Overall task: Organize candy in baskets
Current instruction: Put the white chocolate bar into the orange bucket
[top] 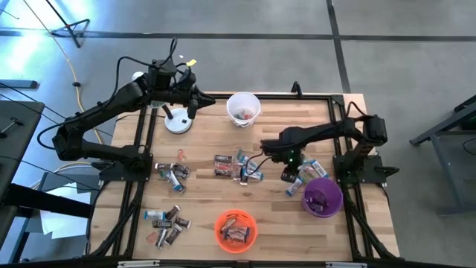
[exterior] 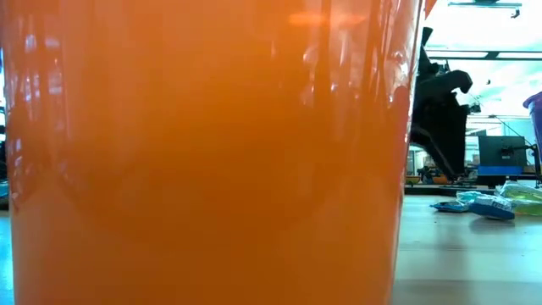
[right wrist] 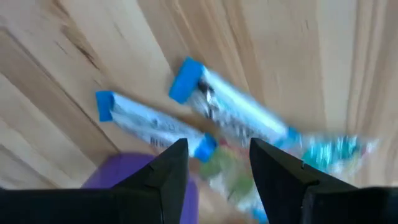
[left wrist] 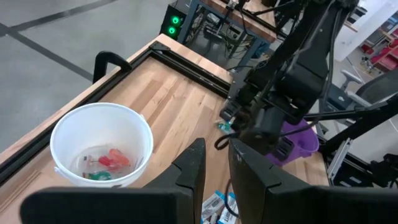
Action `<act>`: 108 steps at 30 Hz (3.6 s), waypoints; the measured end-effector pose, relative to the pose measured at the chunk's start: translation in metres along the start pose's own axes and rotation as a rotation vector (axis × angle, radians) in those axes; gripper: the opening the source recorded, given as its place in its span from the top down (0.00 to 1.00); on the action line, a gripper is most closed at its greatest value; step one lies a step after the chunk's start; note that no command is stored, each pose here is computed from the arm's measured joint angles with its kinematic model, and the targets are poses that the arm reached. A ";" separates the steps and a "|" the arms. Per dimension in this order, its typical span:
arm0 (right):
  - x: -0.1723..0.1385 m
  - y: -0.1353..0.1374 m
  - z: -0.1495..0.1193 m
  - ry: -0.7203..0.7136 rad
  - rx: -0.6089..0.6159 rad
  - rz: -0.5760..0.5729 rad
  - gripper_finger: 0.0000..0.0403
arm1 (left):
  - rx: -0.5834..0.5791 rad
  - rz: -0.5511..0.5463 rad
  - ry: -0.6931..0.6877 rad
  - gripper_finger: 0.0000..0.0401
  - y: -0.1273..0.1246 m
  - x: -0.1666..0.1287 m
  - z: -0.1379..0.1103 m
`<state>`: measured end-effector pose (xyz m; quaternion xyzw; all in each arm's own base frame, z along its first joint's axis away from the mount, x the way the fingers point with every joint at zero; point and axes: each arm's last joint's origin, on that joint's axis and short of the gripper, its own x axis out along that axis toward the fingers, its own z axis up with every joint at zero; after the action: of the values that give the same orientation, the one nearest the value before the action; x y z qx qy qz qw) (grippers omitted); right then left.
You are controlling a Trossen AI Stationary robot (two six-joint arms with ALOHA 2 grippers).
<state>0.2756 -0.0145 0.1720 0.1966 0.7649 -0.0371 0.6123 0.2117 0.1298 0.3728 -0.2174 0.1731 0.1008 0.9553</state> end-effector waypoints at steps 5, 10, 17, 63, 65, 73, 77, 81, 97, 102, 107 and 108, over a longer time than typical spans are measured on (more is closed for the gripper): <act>0.009 0.002 0.002 -0.040 -0.105 -0.013 0.59 | 0.012 -0.013 0.006 0.86 -0.003 0.001 -0.001; 0.011 -0.001 0.002 -0.053 -0.217 -0.091 0.59 | 0.026 -0.030 0.014 0.86 -0.008 0.003 -0.002; 0.011 0.000 0.006 -0.082 -0.339 -0.097 0.59 | 0.041 -0.051 0.023 0.86 -0.013 0.005 -0.004; 0.035 0.017 0.010 0.079 -0.159 -0.223 0.98 | 0.093 -0.067 0.028 0.86 -0.018 0.007 -0.005; 0.021 0.020 0.012 0.014 -0.134 -0.245 1.00 | 0.102 -0.067 0.027 0.86 -0.018 0.007 -0.005; -0.033 0.040 0.021 -0.151 -0.022 -0.237 0.99 | 0.104 -0.068 0.027 0.86 -0.018 0.007 -0.005; -0.068 0.063 0.018 -0.221 -0.046 -0.196 0.99 | 0.101 -0.066 0.027 0.86 -0.018 0.007 -0.005; -0.103 0.092 0.012 -0.320 -0.159 -0.159 0.99 | 0.101 -0.020 0.017 0.86 -0.016 0.007 -0.005; -0.122 0.227 -0.027 -0.799 -0.316 0.227 0.99 | 0.027 -0.006 0.014 0.86 -0.015 0.007 -0.004; -0.091 0.245 -0.026 -0.894 -0.275 0.329 0.99 | 0.002 -0.005 0.016 0.86 -0.015 0.007 -0.004; -0.063 0.240 -0.020 -0.895 -0.158 0.347 0.99 | 0.000 -0.004 0.020 0.86 -0.015 0.007 -0.005; -0.058 0.238 -0.019 -0.884 -0.142 0.343 0.98 | -0.005 -0.004 0.021 0.86 -0.015 0.007 -0.005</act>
<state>0.3504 0.1952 0.2756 0.2432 0.3886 0.0368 0.8880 0.2203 0.1148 0.3719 -0.2210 0.1825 0.0969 0.9531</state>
